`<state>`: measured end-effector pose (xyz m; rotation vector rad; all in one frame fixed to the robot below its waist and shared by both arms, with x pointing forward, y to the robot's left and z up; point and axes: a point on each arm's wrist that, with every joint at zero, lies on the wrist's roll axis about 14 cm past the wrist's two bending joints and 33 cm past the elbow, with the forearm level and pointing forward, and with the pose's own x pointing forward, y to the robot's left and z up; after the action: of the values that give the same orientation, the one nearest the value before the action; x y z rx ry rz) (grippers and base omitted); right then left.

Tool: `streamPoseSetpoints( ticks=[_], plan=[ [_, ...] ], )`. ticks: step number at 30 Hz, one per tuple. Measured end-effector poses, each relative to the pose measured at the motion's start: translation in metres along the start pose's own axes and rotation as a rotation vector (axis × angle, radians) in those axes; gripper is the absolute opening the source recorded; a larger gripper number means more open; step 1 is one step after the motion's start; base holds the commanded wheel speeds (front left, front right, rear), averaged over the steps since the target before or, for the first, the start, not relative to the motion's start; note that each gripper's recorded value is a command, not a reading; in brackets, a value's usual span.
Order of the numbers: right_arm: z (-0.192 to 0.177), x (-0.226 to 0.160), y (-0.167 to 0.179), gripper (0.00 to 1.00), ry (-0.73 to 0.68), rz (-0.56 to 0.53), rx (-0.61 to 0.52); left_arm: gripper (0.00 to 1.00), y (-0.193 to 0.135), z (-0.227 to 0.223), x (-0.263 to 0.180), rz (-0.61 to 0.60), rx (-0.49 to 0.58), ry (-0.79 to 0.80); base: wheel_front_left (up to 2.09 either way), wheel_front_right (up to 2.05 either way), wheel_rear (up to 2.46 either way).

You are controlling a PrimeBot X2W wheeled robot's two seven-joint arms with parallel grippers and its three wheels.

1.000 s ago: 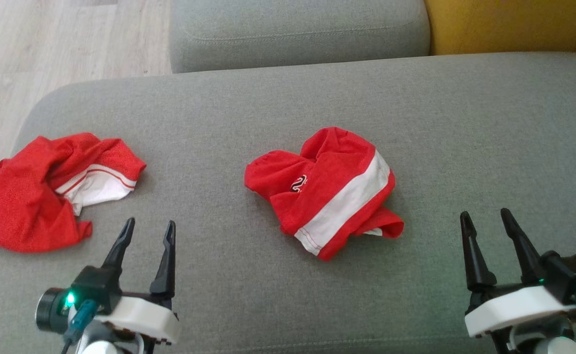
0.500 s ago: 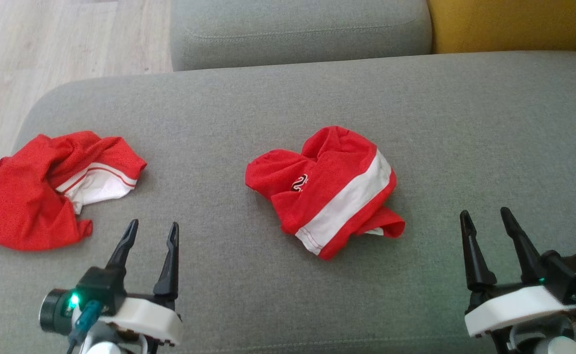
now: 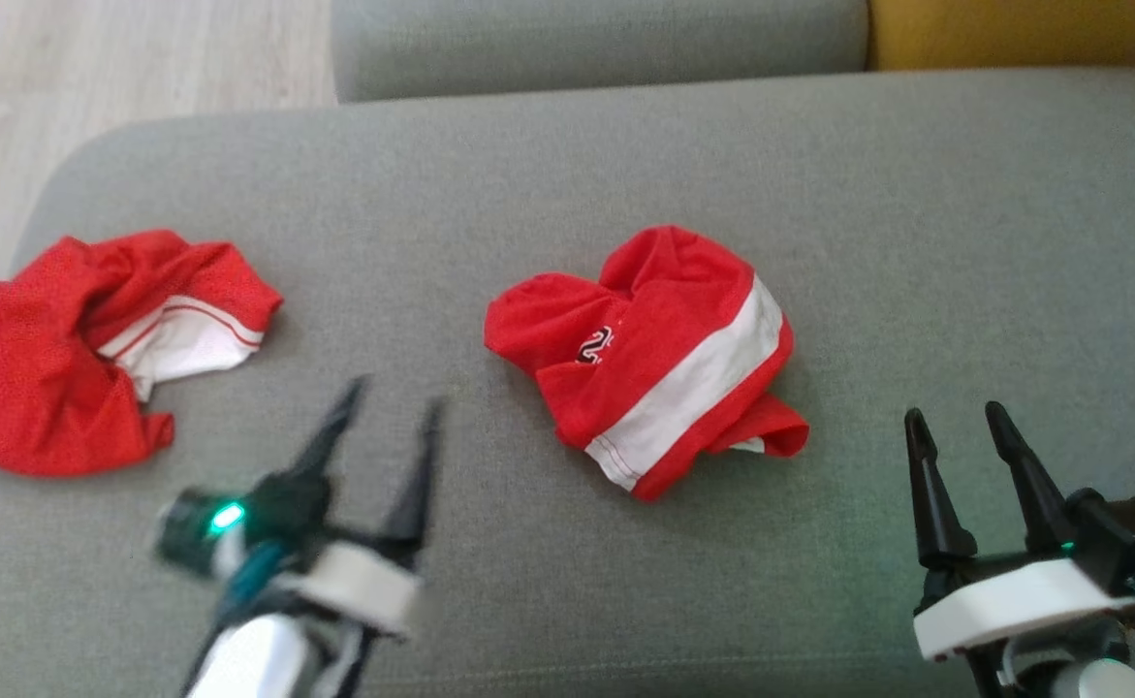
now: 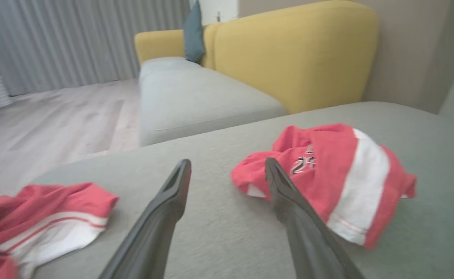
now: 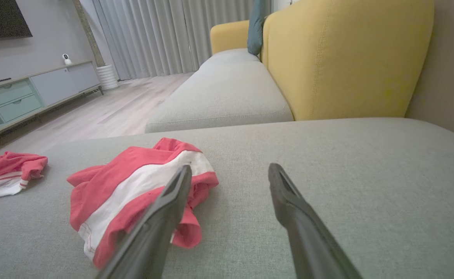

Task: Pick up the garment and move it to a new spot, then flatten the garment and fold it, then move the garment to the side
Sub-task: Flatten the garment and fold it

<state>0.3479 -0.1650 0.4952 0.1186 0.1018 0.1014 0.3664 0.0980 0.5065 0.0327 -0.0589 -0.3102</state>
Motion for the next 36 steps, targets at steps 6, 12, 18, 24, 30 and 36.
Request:
streamPoseSetpoints(
  ticks=[6,12,18,24,30,36],
  plan=[
    [-0.008,0.014,0.002,1.00,0.026,0.009,0.005,1.00,-0.073,-0.013,0.033,-0.257,-0.067,0.092,0.00,0.00,0.00],
    [-0.015,0.018,-0.011,1.00,0.045,-0.032,0.017,1.00,-0.102,-0.072,0.035,-0.327,-0.163,0.381,0.00,0.00,0.00],
    [-0.023,0.015,-0.022,1.00,0.061,-0.069,0.023,1.00,-0.112,-0.089,0.043,-0.363,-0.217,0.462,0.00,0.00,0.00],
    [-0.026,0.016,-0.027,1.00,0.068,-0.084,0.026,1.00,-0.122,-0.090,0.049,-0.397,-0.270,0.473,0.00,0.00,0.00],
    [-0.026,0.020,-0.027,1.00,0.064,-0.081,0.026,0.00,-0.121,-0.091,0.051,-0.395,-0.286,0.460,0.00,0.00,0.00],
    [-0.024,0.023,-0.026,1.00,0.055,-0.076,0.026,0.00,-0.106,-0.076,0.062,-0.356,-0.264,0.377,0.00,0.00,0.00]
  ],
)
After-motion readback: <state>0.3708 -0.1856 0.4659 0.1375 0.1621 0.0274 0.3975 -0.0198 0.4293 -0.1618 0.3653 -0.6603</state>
